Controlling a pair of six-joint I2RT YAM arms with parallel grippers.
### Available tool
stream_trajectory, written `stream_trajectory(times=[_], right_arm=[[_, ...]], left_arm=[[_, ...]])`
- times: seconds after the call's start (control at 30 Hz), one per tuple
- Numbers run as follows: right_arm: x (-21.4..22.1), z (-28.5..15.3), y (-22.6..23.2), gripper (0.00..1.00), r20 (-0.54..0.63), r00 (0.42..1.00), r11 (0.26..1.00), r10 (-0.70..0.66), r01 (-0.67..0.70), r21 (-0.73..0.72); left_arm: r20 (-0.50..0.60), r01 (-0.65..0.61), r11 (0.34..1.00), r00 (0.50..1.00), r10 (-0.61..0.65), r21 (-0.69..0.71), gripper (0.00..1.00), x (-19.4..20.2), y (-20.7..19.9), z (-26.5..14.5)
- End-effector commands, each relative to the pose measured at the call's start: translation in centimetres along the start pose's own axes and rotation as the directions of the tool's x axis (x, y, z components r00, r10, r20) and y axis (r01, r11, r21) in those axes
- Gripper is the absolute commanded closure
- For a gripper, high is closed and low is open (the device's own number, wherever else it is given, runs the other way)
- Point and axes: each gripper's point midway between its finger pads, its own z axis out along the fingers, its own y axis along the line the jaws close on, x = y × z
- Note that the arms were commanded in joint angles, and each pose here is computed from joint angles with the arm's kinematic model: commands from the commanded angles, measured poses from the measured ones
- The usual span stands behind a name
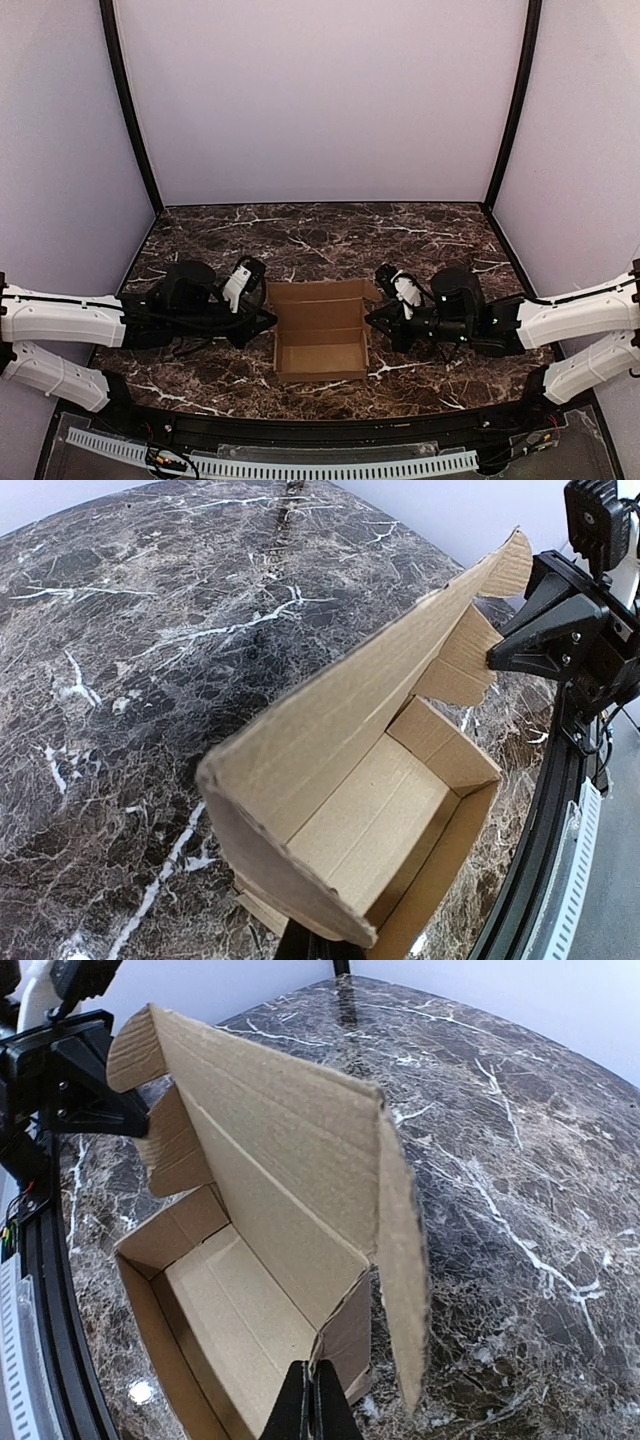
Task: Fold the paper box
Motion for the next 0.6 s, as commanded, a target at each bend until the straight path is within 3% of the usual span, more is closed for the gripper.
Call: stream_trajectory(times=[0.0,0.57], right_arm=[[-3.0,0.5,-0.6,1.0,0.119,0.989,0.99,0.091,-0.102,0.095],[0.1,0.7,-0.3,1.0,0.116,0.983,0.967,0.145,-0.166,0.194]], left_arm=[[0.026,0.013,0.999,1.0,-0.014,0.043,1.0,-1.0,-1.4,0.4],[-0.059,-0.02,1.0,0.998,0.021,0.011,1.0,3.3,-2.2,2.3]])
